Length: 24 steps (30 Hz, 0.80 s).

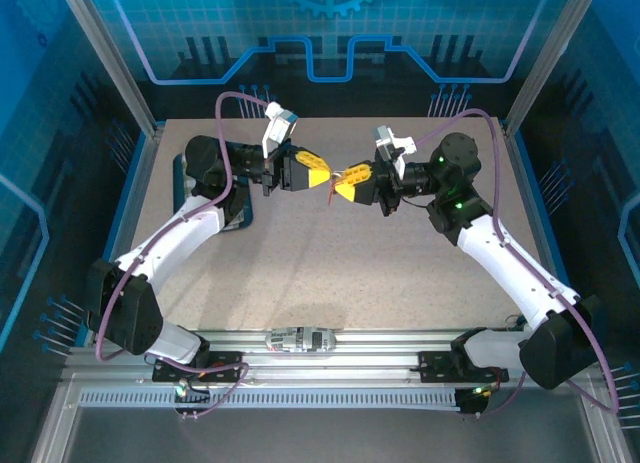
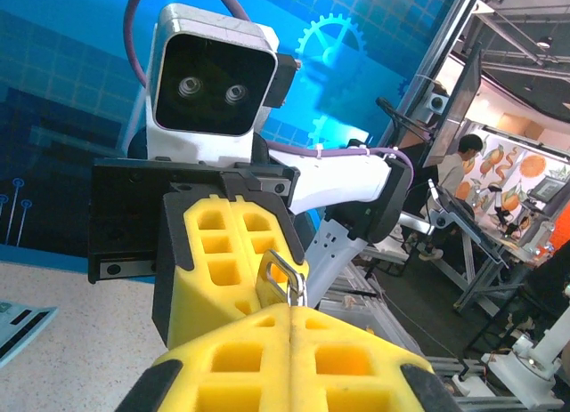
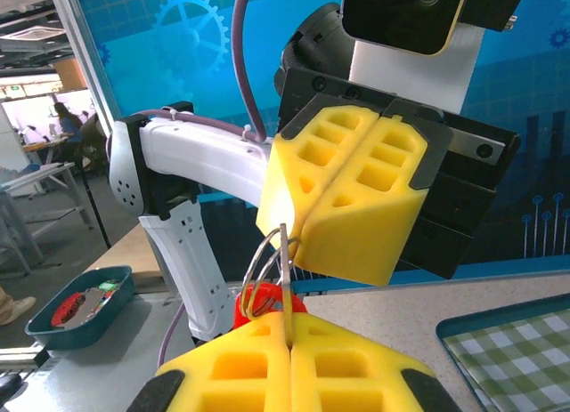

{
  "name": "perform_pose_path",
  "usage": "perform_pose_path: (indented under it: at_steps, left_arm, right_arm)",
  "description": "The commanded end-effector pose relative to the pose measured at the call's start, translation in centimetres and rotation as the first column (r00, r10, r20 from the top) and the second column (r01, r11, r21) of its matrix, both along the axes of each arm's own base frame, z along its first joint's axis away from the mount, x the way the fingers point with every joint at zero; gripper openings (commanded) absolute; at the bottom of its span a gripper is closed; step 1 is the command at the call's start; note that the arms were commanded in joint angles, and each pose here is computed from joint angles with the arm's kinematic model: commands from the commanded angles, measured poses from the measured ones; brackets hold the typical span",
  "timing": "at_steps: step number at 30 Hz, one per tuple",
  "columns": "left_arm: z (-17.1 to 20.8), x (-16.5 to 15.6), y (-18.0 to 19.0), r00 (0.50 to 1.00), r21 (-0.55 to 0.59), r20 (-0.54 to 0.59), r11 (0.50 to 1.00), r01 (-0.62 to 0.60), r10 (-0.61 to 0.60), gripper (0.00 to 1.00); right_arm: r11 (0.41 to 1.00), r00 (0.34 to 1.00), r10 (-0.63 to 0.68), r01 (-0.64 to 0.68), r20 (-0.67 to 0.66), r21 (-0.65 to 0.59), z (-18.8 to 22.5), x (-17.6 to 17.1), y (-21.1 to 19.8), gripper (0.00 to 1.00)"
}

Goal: Remove the keys from the keyring

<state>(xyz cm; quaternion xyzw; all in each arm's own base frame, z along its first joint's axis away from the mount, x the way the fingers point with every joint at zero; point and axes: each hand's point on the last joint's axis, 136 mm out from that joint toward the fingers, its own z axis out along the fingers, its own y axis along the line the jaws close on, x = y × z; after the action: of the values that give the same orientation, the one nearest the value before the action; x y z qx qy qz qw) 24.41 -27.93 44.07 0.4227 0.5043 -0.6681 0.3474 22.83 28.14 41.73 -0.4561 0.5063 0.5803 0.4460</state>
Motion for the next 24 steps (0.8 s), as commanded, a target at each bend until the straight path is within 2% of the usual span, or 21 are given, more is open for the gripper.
perform_pose_path:
  at_steps: [1, 24]
  left_arm:
    - [0.64, -0.66, 0.35, 0.998, -0.025, 0.057, 1.000, -0.013, 0.014, 0.00]
    - [0.83, -0.89, 1.21, 0.996, -0.052, 0.067, 0.997, -0.055, 0.058, 0.00]
  right_arm:
    - [0.999, 0.998, -0.045, 0.044, 0.036, 0.014, 0.77, 0.23, -0.56, 0.00]
    - [0.996, 0.995, -0.088, 0.086, 0.056, 0.035, 1.08, 0.22, -1.31, 0.00]
